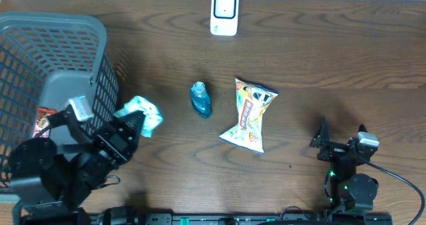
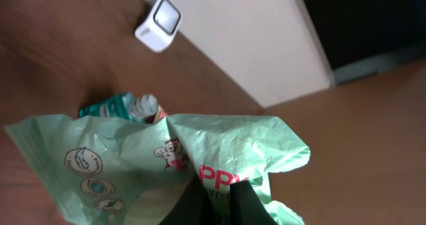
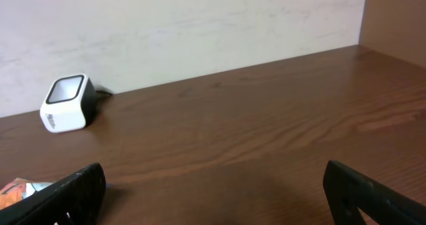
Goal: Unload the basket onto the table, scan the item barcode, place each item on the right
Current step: 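Carry the wipes pack toward the scanner and hold it there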
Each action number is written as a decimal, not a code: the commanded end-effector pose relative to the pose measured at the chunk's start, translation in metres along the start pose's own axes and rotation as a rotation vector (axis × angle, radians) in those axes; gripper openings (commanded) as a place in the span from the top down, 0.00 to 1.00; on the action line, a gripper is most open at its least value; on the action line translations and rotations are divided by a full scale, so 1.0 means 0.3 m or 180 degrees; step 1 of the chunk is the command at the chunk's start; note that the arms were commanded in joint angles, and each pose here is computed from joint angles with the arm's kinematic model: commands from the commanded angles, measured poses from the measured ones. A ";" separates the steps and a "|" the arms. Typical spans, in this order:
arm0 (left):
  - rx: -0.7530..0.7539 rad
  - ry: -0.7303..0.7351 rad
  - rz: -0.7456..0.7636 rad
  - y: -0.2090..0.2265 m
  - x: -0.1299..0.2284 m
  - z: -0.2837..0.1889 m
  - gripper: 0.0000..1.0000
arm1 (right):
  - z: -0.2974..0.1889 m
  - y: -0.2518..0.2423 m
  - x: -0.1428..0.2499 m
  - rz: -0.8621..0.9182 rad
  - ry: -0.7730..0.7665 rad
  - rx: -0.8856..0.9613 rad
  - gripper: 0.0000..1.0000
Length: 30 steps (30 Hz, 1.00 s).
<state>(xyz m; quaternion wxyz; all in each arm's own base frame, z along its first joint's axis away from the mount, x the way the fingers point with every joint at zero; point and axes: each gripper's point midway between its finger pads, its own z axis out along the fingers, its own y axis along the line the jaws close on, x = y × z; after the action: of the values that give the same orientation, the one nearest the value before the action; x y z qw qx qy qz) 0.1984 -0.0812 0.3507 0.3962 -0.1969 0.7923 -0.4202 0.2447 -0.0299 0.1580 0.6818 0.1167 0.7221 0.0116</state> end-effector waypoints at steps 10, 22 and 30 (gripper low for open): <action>-0.0749 0.0872 0.0614 0.131 0.196 0.250 0.93 | -0.001 0.002 0.001 -0.0023 0.0001 -0.0011 0.01; -0.2129 0.1156 0.1180 0.335 0.451 0.509 0.93 | -0.001 0.002 0.001 -0.0023 0.0001 -0.0011 0.01; -0.2631 0.1318 0.1459 0.468 0.611 0.620 0.93 | -0.001 0.002 0.001 -0.0023 0.0001 -0.0011 0.01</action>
<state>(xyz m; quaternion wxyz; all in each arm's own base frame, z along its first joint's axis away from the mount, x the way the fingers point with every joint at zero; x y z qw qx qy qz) 0.2341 -0.2164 0.1020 0.1879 -0.0567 0.9798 -0.0381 0.2447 -0.0299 0.1580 0.6818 0.1167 0.7221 0.0116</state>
